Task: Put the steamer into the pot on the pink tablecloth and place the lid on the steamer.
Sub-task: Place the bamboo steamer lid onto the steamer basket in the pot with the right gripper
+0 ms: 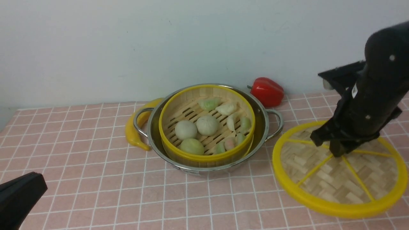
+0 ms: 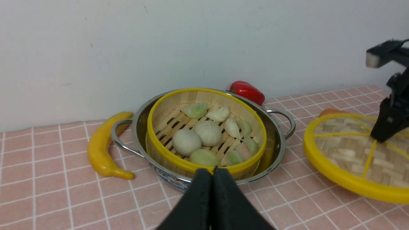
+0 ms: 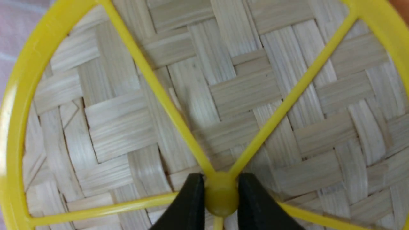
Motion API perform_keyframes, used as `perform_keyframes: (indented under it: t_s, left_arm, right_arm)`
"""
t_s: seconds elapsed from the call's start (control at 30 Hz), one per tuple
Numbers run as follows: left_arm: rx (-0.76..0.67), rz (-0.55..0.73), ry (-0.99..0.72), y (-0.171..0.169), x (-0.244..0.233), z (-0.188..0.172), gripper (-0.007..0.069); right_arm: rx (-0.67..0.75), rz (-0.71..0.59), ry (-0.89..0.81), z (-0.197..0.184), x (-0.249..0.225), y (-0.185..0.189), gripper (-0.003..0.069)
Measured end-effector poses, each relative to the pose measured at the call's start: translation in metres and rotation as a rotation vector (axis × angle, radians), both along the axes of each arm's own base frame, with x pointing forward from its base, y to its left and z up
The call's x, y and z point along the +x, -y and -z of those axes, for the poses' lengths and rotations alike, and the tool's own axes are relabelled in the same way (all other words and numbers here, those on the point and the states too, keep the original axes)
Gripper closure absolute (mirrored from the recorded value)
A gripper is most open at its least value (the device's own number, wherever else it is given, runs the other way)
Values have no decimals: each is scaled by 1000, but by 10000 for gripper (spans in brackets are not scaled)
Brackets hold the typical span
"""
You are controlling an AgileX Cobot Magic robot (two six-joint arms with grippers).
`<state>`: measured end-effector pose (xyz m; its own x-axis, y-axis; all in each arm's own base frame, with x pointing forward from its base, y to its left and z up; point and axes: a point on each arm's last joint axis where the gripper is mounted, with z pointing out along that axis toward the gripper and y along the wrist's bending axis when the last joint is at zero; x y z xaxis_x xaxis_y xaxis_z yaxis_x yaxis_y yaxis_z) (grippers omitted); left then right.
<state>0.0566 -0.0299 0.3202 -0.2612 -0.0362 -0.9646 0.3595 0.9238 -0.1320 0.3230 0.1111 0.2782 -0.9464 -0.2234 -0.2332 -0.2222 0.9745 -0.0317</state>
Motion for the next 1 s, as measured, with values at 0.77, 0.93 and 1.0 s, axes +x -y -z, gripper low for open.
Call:
perform_keyframes:
  t_s: [0.77,0.93,1.0]
  left_arm:
    - [64,-11,12,-2,1,1,634]
    - [64,-11,12,-2,1,1,631]
    - [64,-11,12,-2,1,1,626]
  right_arm:
    - [205,-223,305,-25,99,-163,515]
    - [195,-221,264,-3,106,-168,515]
    - [193,-220,248,5,108,-170,515]
